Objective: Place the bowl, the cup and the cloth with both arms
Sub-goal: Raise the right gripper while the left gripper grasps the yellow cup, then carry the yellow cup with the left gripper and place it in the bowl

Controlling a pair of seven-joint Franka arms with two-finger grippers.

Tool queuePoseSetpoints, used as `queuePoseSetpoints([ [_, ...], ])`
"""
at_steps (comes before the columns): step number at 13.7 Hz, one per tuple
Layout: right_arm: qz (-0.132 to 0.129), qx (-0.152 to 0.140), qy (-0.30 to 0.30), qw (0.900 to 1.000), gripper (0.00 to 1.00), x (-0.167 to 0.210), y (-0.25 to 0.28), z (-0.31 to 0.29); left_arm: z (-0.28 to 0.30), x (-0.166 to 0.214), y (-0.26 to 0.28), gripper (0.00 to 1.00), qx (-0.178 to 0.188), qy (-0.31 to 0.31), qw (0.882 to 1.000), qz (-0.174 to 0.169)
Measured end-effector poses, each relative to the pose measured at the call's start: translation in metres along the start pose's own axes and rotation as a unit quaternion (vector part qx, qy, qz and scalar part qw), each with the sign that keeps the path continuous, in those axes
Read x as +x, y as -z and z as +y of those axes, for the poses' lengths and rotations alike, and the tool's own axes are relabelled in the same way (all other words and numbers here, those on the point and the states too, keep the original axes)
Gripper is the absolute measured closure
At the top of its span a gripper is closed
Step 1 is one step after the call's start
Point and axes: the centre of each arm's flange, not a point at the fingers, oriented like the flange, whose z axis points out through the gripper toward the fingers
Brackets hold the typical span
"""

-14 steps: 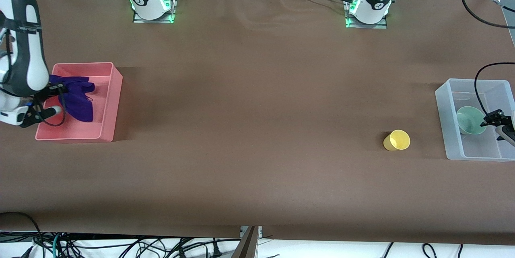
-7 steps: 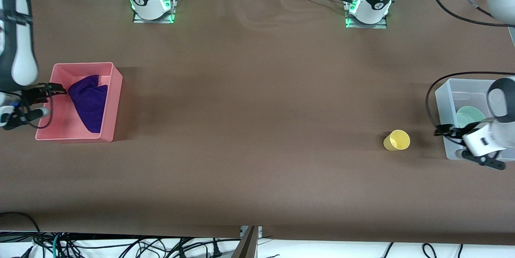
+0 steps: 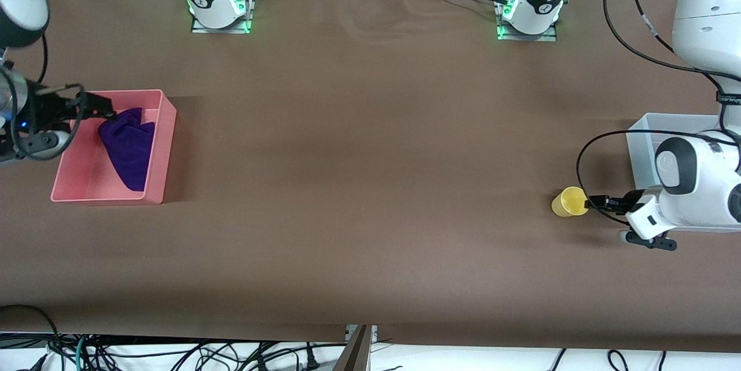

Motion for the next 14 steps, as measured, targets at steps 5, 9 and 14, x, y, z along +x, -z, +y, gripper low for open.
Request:
queuePoseSetpoints([
  [5, 0.051, -0.022, -0.015, 0.998, 0.0, -0.02, 0.052, 0.004, 0.009, 0.002, -0.005, 0.12, 0.0, -0.001, 1.0, -0.005],
  [9, 0.05, -0.055, 0.003, 0.997, 0.0, -0.018, 0.061, -0.02, 0.015, 0.003, -0.009, 0.59, 0.0, -0.006, 1.0, -0.008],
  [14, 0.046, -0.054, -0.021, 0.997, 0.0, -0.018, 0.058, -0.018, 0.01, 0.0, 0.012, 0.97, 0.005, -0.004, 1.0, -0.008],
])
